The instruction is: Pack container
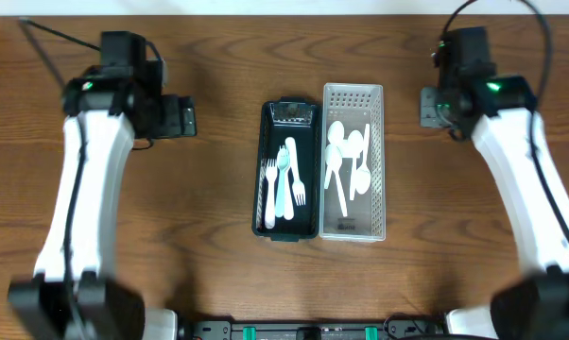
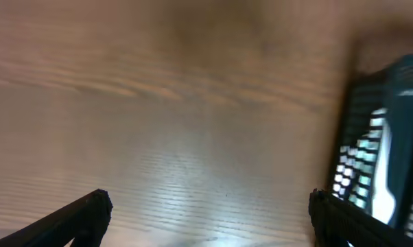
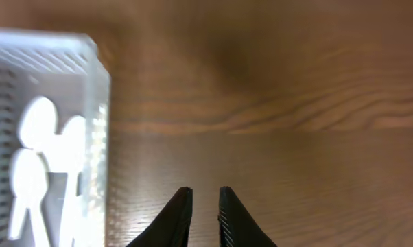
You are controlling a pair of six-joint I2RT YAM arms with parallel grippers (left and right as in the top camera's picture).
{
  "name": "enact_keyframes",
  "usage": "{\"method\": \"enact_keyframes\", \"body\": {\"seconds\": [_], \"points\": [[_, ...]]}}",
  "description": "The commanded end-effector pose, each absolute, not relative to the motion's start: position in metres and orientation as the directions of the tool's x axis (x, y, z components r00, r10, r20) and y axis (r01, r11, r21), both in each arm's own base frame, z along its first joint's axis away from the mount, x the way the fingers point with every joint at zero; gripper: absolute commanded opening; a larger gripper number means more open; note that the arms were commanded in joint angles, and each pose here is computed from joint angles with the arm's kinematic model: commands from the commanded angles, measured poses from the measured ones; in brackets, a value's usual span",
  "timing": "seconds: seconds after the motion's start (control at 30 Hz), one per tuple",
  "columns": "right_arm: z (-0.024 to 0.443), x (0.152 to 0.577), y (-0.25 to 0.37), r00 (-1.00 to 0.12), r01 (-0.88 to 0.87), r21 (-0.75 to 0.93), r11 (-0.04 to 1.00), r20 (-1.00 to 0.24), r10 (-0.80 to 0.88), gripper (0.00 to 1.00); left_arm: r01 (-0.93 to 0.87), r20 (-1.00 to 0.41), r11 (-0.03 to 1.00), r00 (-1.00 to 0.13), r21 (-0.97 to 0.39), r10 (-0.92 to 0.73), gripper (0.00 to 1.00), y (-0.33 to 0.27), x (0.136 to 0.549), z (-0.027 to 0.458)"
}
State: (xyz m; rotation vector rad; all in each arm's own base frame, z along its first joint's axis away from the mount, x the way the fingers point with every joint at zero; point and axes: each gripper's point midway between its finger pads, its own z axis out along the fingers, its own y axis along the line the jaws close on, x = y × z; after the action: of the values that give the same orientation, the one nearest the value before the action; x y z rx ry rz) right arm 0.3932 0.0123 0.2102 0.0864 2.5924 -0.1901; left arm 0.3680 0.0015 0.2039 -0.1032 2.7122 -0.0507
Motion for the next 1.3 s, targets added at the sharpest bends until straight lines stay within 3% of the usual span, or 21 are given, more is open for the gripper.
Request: {"method": "enact_keyframes", "body": {"seconds": [0.0,0.27,0.4,0.5,0.6,0.63,0.67,1.27], "points": [[0.237,0.375,0.007,-0.808,0.152,-0.075,0.986,-0.584,0.08,0.16,-0.051,-0.504,0.999,-0.862,-0.015,-0.052,0.95,0.007,0.351,0.239],[0.225,0.301,0.0,-0.745,0.192,-0.006,0.981,-0.652,0.142,0.18,-0.031,-0.636,1.0,-0.772,-0.006,-0.028,0.95,0.006,0.292,0.259],[0.208,0.252,-0.005,-0.71,0.248,0.056,0.967,-0.669,0.221,0.3,-0.022,-0.704,1.0,-0.71,-0.002,-0.017,0.98,0.005,0.266,0.249],[0.197,0.219,-0.009,-0.682,0.27,0.088,0.959,-0.685,0.255,0.45,-0.015,-0.743,1.0,-0.67,0.005,-0.006,0.99,0.004,0.249,0.238],[0.192,0.197,-0.008,-0.66,0.252,0.118,0.961,-0.705,0.259,0.75,-0.016,-0.764,1.0,-0.645,0.005,-0.007,0.98,0.004,0.232,0.225],[0.191,0.193,-0.008,-0.648,0.254,0.136,0.958,-0.711,0.273,0.95,-0.016,-0.769,1.0,-0.639,0.005,-0.007,0.98,0.004,0.227,0.221],[0.191,0.191,-0.008,-0.628,0.267,0.162,0.95,-0.718,0.299,0.99,-0.016,-0.774,1.0,-0.634,0.005,-0.007,0.98,0.004,0.224,0.219],[0.191,0.186,-0.008,-0.603,0.28,0.192,0.941,-0.727,0.328,0.99,0.045,-0.793,0.999,-0.609,0.005,0.031,0.98,-0.009,0.214,0.218]]}}
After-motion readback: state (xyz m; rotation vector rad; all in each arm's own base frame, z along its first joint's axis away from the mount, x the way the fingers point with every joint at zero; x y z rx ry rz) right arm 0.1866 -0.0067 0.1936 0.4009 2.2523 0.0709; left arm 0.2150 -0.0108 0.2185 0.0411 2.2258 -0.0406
